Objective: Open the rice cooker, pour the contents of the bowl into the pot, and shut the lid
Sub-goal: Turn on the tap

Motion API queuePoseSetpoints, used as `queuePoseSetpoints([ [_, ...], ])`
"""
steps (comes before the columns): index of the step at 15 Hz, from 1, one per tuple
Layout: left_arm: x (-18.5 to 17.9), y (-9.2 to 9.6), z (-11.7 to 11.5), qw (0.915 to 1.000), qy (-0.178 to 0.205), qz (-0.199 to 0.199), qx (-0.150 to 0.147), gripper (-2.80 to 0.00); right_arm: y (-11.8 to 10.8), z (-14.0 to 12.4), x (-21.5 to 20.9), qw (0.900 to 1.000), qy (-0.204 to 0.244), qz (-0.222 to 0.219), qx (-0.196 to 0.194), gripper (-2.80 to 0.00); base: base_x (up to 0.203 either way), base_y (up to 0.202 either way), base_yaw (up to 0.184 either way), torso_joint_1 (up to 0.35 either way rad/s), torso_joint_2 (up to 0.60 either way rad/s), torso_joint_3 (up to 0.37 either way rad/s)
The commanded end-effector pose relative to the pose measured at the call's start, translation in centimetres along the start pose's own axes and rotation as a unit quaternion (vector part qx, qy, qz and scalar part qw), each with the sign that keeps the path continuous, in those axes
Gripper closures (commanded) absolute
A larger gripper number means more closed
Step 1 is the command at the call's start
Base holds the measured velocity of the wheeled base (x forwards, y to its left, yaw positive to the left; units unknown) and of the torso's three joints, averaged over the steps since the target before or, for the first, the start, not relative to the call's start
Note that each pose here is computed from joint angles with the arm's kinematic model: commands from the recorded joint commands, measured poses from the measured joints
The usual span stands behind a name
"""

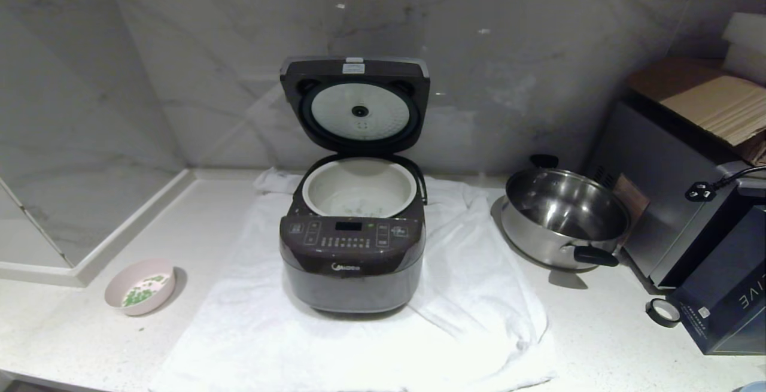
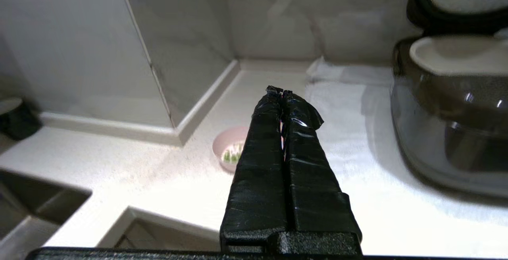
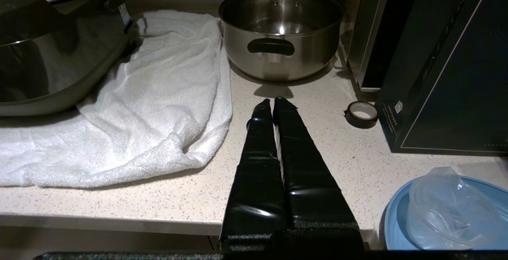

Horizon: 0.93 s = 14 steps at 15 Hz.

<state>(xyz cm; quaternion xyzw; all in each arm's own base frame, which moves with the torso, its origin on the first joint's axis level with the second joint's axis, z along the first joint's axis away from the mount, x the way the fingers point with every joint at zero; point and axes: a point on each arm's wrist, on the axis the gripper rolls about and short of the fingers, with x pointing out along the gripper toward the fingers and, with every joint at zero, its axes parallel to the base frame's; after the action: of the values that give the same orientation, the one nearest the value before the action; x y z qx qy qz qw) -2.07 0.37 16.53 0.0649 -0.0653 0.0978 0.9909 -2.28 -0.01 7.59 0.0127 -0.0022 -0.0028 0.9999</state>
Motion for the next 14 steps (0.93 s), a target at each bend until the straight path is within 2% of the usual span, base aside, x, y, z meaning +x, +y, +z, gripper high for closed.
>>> queuePoseSetpoints([
  [1, -1.3, -0.1, -2.6, 1.0000, -0.003, -0.003, 0.000, 0.00, 0.0, 0.0, 0.0, 1.000, 0.001, 0.000, 0.000, 0.00, 0.000, 0.000, 0.000, 0.000, 0.00, 0.000],
  [3, -2.1, -0.4, -5.4, 0.9997, 0.024, -0.010, 0.003, 0.00, 0.0, 0.0, 0.0, 1.000, 0.001, -0.001, 0.000, 0.00, 0.000, 0.000, 0.000, 0.000, 0.00, 0.000],
  [4, -2.0, -0.7, -7.1, 0.9985, 0.053, -0.017, 0.005, 0.00, 0.0, 0.0, 0.0, 1.000, 0.001, 0.000, 0.000, 0.00, 0.000, 0.000, 0.000, 0.000, 0.00, 0.000],
  [5, -1.9, -0.8, -7.7, 0.9971, 0.066, -0.032, -0.019, 0.00, 0.0, -0.1, 0.0, 1.000, 0.001, 0.000, -0.003, 0.00, 0.000, 0.000, 0.000, 0.000, 0.00, 0.000],
  [6, -1.9, -1.0, -7.7, 0.9946, 0.066, -0.068, -0.041, 0.00, 0.0, -0.1, 0.0, 1.000, 0.001, 0.000, -0.002, 0.00, 0.000, 0.000, 0.000, 0.000, 0.00, 0.000],
  [7, -1.8, -1.2, -8.3, 0.9924, 0.076, -0.088, -0.039, 0.00, 0.0, -0.1, 0.0, 1.000, 0.001, 0.000, -0.002, 0.00, 0.000, 0.000, 0.000, 0.000, 0.00, 0.000],
  [8, -1.8, -1.3, -8.6, 0.9921, 0.078, -0.098, -0.009, 0.00, 0.0, -0.1, 0.0, 1.000, 0.001, 0.000, -0.002, 0.00, 0.000, 0.000, 0.000, 0.000, 0.00, 0.000],
  [9, -1.8, -1.3, -8.6, 0.9910, 0.077, -0.109, 0.002, 0.00, 0.0, 0.0, 0.0, 1.000, 0.001, 0.000, -0.002, 0.00, 0.000, 0.000, 0.000, 0.000, 0.00, 0.000],
  [10, -1.8, -1.3, -8.7, 0.9910, 0.077, -0.110, 0.000, 0.00, 0.0, -0.1, 0.0, 1.000, 0.001, 0.000, -0.002, 0.00, 0.000, 0.000, 0.000, 0.000, 0.00, 0.000],
  [12, -1.8, -1.3, -8.7, 0.9910, 0.080, -0.104, -0.026, 0.00, 0.0, -0.1, 0.0, 1.000, 0.001, 0.000, -0.003, 0.00, 0.000, 0.000, 0.000, 0.000, 0.00, 0.000],
  [14, -1.8, -1.3, -8.7, 0.9913, 0.079, -0.105, -0.009, 0.00, 0.0, -0.1, 0.0, 1.000, 0.001, 0.000, -0.003, 0.00, 0.000, 0.000, 0.000, 0.000, 0.00, 0.000],
])
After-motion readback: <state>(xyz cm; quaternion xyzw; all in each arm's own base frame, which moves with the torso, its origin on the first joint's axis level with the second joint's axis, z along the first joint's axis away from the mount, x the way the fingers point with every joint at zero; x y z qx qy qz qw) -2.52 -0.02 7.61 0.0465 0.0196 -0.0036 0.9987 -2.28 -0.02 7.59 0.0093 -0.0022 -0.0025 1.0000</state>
